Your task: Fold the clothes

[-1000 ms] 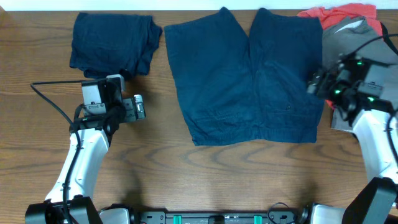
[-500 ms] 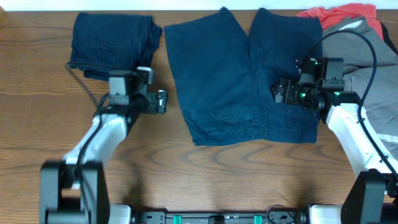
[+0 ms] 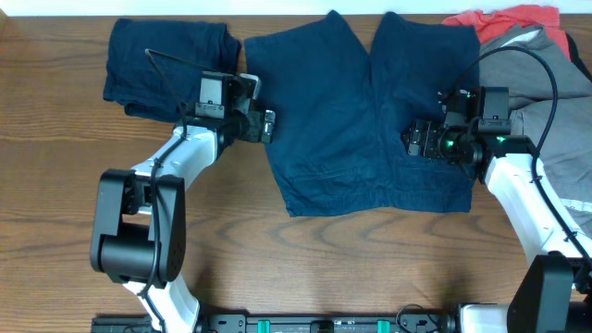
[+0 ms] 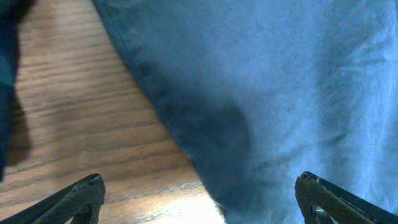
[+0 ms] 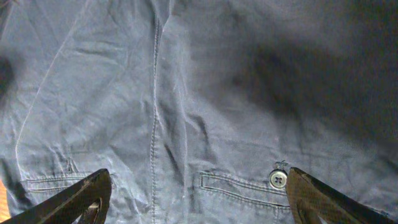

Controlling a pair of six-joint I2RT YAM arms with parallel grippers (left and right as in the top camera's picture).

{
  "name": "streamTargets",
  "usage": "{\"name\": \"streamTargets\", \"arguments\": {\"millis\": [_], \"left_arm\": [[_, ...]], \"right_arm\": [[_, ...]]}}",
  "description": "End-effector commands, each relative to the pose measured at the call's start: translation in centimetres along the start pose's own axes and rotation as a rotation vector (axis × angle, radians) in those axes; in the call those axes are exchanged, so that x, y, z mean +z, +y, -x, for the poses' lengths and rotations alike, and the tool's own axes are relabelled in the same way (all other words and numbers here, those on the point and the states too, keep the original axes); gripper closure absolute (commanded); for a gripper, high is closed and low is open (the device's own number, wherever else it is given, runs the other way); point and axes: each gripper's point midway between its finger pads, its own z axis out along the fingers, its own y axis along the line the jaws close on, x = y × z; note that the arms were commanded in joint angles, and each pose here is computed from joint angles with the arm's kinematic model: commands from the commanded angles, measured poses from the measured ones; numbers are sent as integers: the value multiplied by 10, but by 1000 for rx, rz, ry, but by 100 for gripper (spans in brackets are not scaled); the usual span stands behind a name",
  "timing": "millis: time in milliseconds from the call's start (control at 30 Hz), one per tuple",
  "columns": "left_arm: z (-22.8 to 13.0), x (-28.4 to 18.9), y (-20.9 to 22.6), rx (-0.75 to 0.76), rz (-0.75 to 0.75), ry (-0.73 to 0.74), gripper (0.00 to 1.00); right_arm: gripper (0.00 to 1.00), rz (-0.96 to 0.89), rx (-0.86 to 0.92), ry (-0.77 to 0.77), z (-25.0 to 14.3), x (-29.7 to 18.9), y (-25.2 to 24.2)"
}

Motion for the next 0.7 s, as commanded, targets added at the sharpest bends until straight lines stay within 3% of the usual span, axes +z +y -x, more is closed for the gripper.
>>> {"name": "streamTargets", "arguments": {"millis": [0,233,433,667], "left_arm": [[-3,9,-2,-29,-15,19,2],[-10,15,-11,-148,-64,43,10],[-19,17,-32,-130,-108,83,23],[-32,19,-35,-114,-53,131,35]], "right_arm": [[13,2,-24,-4,1,0,3],[13,2,-24,-4,1,0,3],[13,2,-23,-4,1,0,3],[14,2,-23,-3,1,0,3]]}}
